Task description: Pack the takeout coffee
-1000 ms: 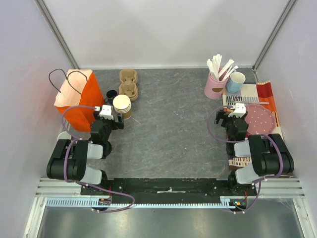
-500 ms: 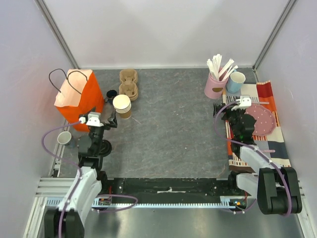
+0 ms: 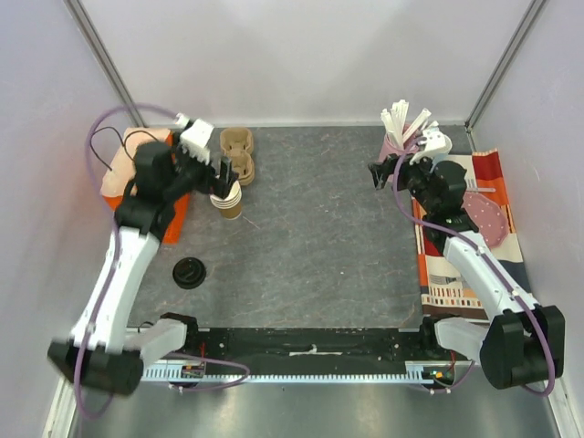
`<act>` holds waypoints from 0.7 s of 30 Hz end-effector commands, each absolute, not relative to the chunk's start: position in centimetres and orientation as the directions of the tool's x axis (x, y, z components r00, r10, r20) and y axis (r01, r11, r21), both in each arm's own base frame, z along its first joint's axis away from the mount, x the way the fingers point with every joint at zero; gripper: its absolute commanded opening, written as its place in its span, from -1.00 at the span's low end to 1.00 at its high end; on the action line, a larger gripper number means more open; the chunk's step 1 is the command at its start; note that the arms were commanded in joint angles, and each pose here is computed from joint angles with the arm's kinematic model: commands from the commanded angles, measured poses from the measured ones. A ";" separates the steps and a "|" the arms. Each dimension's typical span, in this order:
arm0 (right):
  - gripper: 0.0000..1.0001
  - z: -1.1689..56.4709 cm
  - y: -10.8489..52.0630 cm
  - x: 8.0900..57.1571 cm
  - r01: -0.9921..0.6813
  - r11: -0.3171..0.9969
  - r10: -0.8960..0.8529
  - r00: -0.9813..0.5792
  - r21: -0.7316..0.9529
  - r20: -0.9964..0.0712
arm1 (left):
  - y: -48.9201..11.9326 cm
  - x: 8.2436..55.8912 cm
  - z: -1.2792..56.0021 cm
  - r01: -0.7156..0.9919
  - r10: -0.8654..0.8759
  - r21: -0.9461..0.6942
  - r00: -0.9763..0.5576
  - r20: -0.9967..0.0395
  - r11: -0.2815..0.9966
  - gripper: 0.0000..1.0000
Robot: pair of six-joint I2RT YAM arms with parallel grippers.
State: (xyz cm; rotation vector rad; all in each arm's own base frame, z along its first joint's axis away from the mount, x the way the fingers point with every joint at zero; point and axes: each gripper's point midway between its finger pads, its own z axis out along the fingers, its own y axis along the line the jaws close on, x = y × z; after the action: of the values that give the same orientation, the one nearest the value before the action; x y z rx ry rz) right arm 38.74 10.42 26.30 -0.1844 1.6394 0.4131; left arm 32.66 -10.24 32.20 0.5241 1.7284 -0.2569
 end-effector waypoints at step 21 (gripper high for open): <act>0.93 25.2 16.3 37.1 -0.463 0.869 0.069 -0.240 0.177 -0.968 | -5.1 42.0 18.5 0.472 0.488 0.151 -0.762 -0.425 0.869 0.61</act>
State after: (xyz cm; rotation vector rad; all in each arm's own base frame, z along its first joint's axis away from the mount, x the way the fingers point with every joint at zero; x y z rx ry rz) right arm 36.50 15.92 23.68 -0.2905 1.8016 0.5153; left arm 40.44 -6.65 19.49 0.6723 2.5796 -0.0386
